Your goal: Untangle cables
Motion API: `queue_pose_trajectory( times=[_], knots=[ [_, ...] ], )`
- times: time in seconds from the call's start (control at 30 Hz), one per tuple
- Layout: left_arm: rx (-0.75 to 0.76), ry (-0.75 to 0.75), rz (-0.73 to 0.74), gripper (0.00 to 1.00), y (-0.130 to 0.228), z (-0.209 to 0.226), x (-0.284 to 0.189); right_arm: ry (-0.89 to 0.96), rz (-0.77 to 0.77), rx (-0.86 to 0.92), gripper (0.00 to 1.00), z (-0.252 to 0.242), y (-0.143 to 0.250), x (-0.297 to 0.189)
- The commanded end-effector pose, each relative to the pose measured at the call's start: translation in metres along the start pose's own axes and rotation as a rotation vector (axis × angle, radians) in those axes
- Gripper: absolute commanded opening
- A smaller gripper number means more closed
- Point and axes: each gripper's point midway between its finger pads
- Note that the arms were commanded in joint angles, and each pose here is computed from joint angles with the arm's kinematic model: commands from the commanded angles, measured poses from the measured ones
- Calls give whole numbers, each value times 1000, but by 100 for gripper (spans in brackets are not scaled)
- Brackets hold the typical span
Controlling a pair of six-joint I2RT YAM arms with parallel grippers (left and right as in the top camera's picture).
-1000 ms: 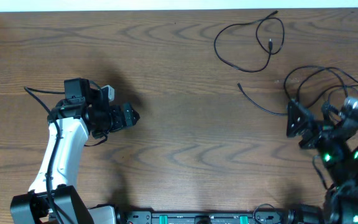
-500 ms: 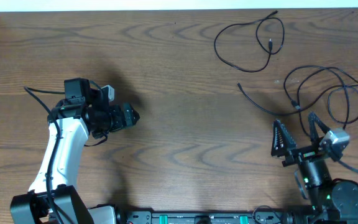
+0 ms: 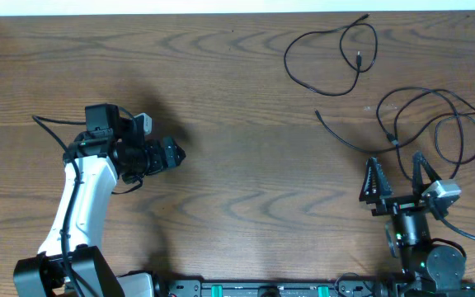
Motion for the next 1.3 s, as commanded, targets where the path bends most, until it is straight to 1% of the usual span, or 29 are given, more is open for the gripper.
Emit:
queue_pose_trajectory(
  times=[0.0,0.13,0.37,0.5,0.6,0.73,1.0,1.13,1.27],
  knots=[
    [-6,-13,-8,98,0,2,-3,18,1,-9,99,-10,10,1],
    [-6,-13,-8,98,0,2,-3,52,10,-7,99,-18,16,1],
    [-6,-13,-8,98,0,2,-3,113,-7,-7,99,-29,14,0],
    [-6,-13,-8,98,0,2,-3,151,24,-7,99,-38,22,-1],
    [-6,-13,-8,98,0,2,-3,220,73,-6,99,-53,36,-5],
    [-6,-13,-8,98,0,2,-3,276,93,-10,99,-64,42,-8],
    [-5,-13,-8,98,0,2,-3,262,125,-167,99,-64,44,-8],
    [-6,-13,-8,98,0,2,-3,240,146,-215,99,-61,47,-8],
    [-6,-13,-8,98,0,2,-3,225,157,-211,99,-59,49,-8]
  ],
)
Point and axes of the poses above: each gripper's point midway between its finger pads, its own x axis out along the fingers, its own z axis along the line the jaws close on, y = z × x, and after that the axes turned 15 degrees about x, right-handed
